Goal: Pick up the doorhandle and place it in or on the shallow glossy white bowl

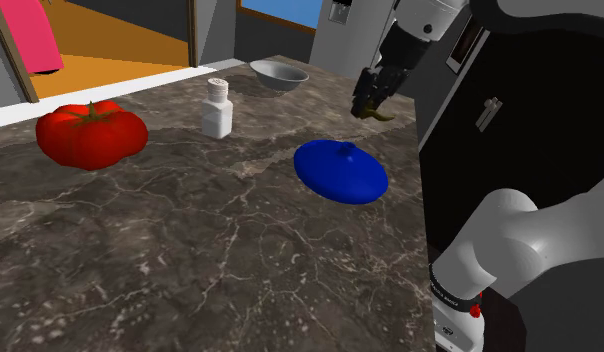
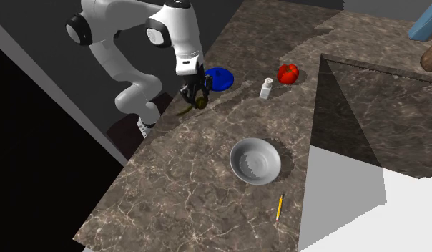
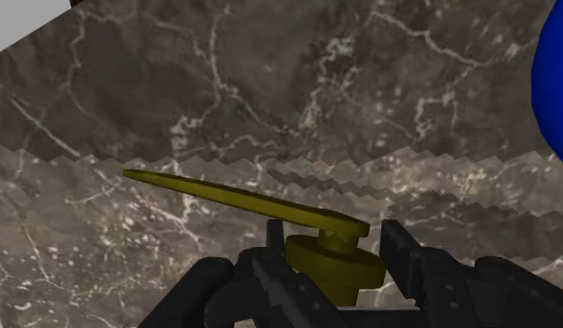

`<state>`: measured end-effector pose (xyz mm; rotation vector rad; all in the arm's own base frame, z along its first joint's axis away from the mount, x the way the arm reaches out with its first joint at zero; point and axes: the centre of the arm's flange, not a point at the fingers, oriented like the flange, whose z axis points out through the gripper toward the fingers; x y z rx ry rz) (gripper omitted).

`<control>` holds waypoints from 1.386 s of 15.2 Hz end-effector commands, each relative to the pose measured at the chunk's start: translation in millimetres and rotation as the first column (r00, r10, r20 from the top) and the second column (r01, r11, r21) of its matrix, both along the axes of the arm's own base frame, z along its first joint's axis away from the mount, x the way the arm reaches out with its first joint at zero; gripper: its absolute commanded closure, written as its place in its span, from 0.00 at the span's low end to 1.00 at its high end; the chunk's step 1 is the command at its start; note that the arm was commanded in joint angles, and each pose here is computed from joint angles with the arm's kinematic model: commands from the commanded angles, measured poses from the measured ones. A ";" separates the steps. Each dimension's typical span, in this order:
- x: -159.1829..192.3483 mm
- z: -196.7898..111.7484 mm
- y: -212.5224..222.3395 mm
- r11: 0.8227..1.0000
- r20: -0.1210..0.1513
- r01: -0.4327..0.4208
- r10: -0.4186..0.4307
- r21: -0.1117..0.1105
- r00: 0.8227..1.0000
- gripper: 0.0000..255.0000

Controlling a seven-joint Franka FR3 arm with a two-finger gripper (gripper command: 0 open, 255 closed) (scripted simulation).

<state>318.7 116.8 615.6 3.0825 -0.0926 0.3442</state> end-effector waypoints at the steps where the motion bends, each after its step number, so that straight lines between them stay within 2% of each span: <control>1: -0.1 9.9 -0.5 1.000 0.000 0.000 0.000 0.000 1.000 1.00; 14: -0.1 77.1 -0.5 1.000 0.000 0.000 0.000 0.000 1.000 1.00; 21: 92.3 78.0 2.6 1.000 0.000 0.000 0.000 0.000 1.000 1.00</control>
